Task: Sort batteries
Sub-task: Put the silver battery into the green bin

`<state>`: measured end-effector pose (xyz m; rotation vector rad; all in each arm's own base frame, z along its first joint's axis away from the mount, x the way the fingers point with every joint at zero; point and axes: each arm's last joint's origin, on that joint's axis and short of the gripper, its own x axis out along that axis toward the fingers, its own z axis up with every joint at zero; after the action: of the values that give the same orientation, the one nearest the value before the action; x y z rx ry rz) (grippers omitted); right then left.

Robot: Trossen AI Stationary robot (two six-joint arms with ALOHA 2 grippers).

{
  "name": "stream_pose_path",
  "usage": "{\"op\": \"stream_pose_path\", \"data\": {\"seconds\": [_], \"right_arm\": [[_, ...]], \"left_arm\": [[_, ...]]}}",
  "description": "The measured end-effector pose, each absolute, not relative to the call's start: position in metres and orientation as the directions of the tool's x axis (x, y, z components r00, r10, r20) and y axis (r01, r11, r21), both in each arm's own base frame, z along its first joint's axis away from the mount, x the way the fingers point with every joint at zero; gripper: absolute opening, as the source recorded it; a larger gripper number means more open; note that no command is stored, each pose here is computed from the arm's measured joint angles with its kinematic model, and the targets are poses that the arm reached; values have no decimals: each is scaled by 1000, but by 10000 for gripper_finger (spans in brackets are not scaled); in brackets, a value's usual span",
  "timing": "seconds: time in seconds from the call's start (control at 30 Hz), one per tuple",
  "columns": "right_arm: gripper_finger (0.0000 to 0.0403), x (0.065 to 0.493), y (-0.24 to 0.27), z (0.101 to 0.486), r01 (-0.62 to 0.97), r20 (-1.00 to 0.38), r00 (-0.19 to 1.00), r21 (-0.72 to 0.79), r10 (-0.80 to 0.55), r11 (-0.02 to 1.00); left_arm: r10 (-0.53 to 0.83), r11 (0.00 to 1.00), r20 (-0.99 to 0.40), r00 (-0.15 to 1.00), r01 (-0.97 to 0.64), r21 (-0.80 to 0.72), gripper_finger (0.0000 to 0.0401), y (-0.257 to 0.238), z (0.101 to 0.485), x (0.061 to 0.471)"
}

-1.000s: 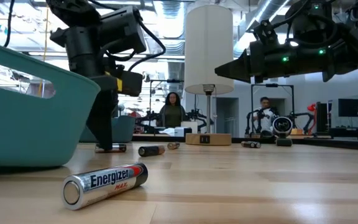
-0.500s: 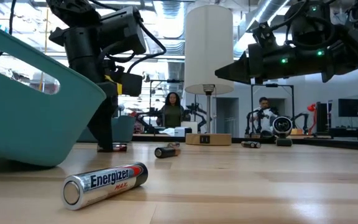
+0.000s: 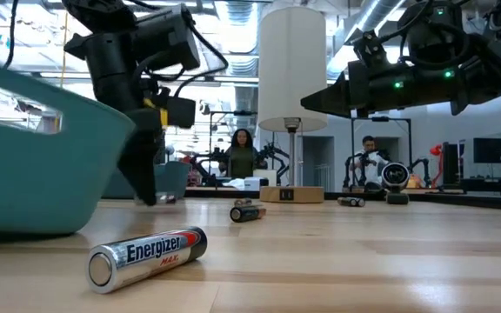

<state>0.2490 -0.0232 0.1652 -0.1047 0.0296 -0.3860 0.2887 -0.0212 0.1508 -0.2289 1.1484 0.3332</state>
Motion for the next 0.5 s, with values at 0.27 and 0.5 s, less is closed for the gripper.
{"op": "stream_pose_path", "data": {"seconds": [0.27,0.5], "right_arm": [[155,249,-23,165,374,-10,926,-107,-377,921],[155,249,-25,165,380,-10,924,-107,-383,919]], "left_arm": [[169,938,-870,463,-347,-2,41,-22,177,283],[78,986,-763,642,-162,-35,41,-44,230,260]]}}
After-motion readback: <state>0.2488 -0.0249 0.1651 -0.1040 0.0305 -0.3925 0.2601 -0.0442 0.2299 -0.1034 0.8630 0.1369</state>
